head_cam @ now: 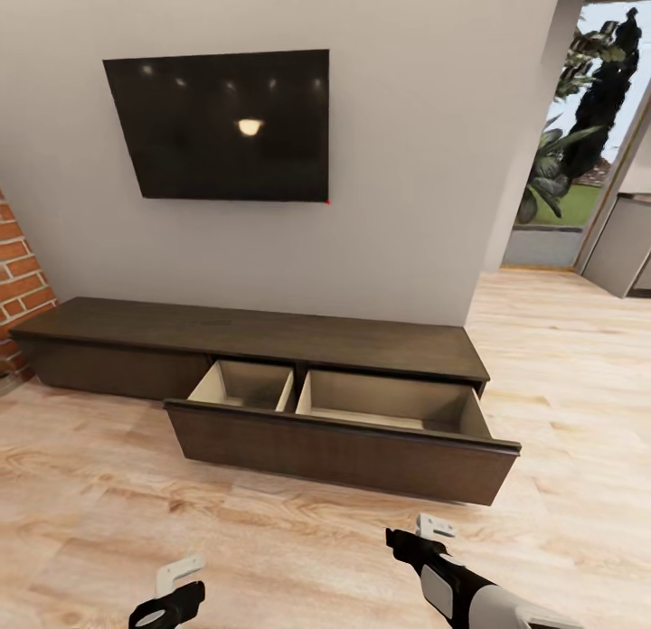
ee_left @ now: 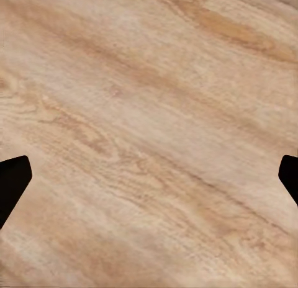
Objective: Place each of the two pumpkins and all three candles from the living room inside a cabinet in the living room (use any cabinet), then make sure every cabinet is closed, and position the cauldron so it is next to a table in the living room.
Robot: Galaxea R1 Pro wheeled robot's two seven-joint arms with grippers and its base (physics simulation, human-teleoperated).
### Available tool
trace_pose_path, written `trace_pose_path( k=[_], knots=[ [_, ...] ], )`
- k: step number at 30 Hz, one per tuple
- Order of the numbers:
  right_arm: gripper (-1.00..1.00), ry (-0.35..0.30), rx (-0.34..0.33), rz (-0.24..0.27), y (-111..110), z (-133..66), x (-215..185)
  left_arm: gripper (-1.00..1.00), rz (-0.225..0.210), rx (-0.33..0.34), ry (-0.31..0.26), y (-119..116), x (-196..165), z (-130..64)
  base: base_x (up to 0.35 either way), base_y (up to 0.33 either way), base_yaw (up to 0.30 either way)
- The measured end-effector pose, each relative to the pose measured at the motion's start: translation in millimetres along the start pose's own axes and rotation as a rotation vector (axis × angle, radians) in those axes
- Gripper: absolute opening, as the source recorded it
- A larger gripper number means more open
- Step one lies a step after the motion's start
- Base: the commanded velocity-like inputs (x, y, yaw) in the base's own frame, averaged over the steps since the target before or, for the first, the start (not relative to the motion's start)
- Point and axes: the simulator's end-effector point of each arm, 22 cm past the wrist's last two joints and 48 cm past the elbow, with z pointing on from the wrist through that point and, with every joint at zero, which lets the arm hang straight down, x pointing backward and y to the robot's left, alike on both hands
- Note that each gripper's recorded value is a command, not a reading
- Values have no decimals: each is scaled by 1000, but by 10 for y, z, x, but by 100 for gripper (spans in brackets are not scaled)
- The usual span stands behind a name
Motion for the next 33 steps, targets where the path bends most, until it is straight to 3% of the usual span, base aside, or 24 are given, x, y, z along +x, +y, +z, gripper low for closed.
trace_pose_path(
  k=[11,27,33],
  knots=[
    [100,-18,-9,-16,82,-23,-43,100,-14,-2,-22,15,-49,-11,30,0,196],
    [100,-18,-16,-16,103,-25,-45,100,-18,-9,-22,37,-53,-11,116,0,9],
    [100,-19,-15,-16,102,-21,-45,100,-18,-9,-29,33,-68,-9,-113,60,0]
  ],
)
